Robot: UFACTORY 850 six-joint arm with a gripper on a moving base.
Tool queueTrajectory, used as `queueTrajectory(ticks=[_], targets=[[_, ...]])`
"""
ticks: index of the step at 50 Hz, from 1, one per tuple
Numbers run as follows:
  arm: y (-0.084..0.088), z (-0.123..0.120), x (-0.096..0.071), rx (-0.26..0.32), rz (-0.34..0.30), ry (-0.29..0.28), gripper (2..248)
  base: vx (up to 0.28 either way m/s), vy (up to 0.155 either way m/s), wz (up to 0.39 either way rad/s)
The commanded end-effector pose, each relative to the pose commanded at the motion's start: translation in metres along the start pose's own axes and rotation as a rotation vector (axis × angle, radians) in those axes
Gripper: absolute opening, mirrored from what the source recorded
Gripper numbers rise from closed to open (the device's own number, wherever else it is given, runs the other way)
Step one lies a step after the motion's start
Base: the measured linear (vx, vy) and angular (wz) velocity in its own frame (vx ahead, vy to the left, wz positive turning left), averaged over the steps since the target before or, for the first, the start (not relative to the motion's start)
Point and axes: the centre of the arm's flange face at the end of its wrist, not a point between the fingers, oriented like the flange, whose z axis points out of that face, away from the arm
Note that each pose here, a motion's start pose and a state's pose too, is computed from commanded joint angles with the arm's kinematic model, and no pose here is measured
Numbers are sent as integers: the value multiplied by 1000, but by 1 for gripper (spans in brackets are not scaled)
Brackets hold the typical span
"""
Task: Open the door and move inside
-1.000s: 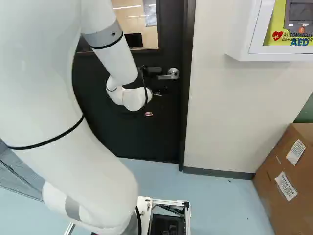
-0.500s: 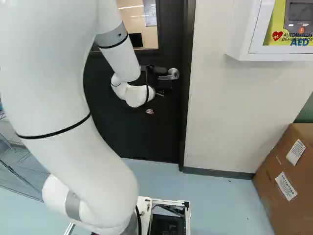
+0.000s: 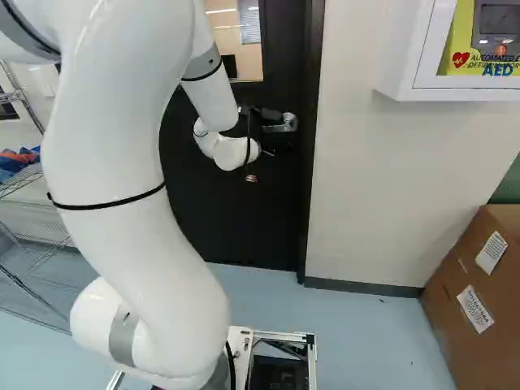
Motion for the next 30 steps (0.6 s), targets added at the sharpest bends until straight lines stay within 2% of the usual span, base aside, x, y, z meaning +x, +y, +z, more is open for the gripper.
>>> queueTrajectory(ticks=[30], targets=[[-18, 54, 6, 15, 2, 22, 247, 0, 0, 0]])
